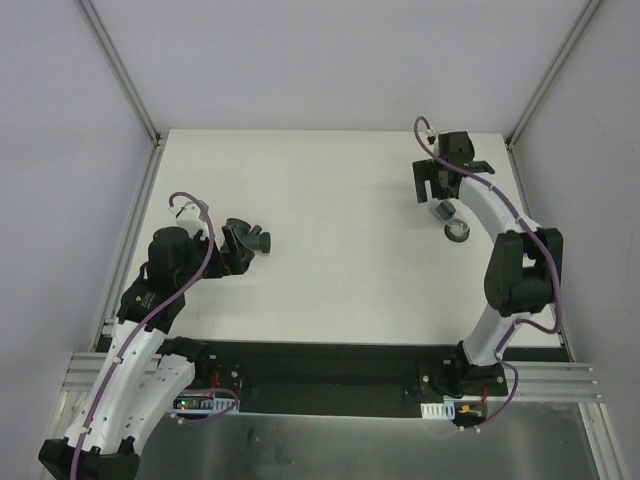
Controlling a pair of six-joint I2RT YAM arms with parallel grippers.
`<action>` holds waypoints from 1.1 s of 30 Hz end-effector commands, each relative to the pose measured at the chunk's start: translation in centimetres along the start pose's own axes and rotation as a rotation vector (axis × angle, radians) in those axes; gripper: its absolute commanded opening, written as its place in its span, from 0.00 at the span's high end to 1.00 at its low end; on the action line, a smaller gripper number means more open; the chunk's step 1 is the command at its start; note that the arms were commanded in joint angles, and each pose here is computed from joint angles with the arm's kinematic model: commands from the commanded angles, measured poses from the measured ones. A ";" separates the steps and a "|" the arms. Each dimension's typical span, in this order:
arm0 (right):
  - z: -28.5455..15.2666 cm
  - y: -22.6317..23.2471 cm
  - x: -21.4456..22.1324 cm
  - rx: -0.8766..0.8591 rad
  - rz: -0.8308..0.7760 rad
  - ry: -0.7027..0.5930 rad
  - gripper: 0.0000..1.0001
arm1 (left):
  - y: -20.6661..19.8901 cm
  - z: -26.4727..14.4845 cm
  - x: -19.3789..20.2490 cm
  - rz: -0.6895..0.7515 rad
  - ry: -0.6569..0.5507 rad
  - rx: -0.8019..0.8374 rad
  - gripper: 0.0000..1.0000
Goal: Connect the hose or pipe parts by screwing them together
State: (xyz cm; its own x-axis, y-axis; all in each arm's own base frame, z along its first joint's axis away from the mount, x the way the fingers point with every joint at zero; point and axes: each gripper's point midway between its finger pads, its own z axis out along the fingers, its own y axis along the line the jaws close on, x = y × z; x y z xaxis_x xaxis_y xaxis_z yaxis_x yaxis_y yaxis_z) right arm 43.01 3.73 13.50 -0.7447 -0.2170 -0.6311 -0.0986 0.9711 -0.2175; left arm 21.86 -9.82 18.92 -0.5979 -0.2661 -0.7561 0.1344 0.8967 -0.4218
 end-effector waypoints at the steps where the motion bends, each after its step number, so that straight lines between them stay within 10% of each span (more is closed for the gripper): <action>1: 1.7 -0.7 -0.7 -0.092 -0.059 0.112 0.02 | 0.5 -0.3 -0.8 0.024 -0.044 -0.025 0.01; 18: 6.1 -0.4 2.8 -0.342 -0.007 0.320 0.01 | 1.1 0.2 -0.7 0.018 -0.025 -0.058 0.02; 33: 4.5 -0.3 4.2 -0.335 -0.039 0.359 0.20 | 0.9 0.3 -0.5 0.013 -0.010 -0.046 0.03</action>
State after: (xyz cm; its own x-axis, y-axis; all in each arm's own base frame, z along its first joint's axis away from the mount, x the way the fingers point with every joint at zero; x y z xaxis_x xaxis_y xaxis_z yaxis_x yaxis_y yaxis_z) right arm 43.46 2.45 5.10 -0.9261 -0.2162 -0.3092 -0.2592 0.9601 0.1050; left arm 22.28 -9.18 18.41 -0.5985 -0.2651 -0.7560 0.0992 0.9119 -0.3983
